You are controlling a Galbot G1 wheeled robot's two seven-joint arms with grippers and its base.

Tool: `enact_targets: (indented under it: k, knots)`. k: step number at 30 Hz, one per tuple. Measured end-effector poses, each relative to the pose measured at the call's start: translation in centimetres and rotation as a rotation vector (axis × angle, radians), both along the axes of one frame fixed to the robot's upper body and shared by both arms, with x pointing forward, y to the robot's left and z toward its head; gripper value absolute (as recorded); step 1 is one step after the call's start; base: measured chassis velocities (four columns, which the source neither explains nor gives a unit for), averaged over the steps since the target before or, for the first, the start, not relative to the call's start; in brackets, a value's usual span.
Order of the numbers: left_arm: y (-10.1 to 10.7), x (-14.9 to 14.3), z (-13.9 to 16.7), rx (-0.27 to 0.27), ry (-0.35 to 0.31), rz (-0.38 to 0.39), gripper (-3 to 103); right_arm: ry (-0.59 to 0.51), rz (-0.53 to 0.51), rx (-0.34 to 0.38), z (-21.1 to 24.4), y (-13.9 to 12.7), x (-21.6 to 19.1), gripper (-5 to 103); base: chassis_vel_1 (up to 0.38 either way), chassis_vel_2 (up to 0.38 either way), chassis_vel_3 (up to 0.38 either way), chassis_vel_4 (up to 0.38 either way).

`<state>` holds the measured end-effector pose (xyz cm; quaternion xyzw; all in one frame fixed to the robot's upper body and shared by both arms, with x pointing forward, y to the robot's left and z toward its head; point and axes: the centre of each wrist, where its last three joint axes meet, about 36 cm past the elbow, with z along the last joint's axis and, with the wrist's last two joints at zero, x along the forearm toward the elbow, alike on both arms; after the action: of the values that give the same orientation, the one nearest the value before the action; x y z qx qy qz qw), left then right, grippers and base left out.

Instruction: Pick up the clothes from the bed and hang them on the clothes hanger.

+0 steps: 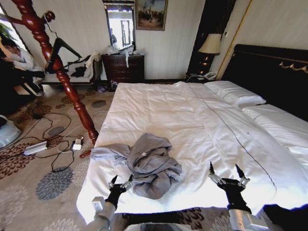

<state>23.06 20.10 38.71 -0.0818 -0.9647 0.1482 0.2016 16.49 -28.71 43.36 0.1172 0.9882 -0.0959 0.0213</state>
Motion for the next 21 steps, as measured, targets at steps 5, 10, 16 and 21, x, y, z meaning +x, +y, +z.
enact_targets:
  k: [5, 10, 16, 21]
  knots:
    - [-0.1, 1.9, -1.1, 0.001, 0.016, -0.016, 99, -0.004, -0.012, -0.003, 0.0, -0.3, 0.2, 100, 0.0, 0.0, 0.0, 0.0]
    - [-0.3, 2.2, -1.7, -0.009, 0.028, -0.033, 94, -0.003, -0.02, 0.0, -0.1, -0.3, 0.2, 100, 0.0, 0.0, 0.0, 0.0]
    - [-0.8, 2.6, -1.5, -0.015, 0.019, -0.069, 75, -0.006, -0.024, -0.002, -0.2, -0.3, 0.4, 100, 0.0, 0.0, 0.0, 0.0]
    - [-0.6, 2.8, -1.7, -0.011, 0.02, -0.071, 58, 0.004, -0.021, 0.0, -0.6, -0.1, 0.4, 100, 0.0, 0.0, 0.0, 0.0]
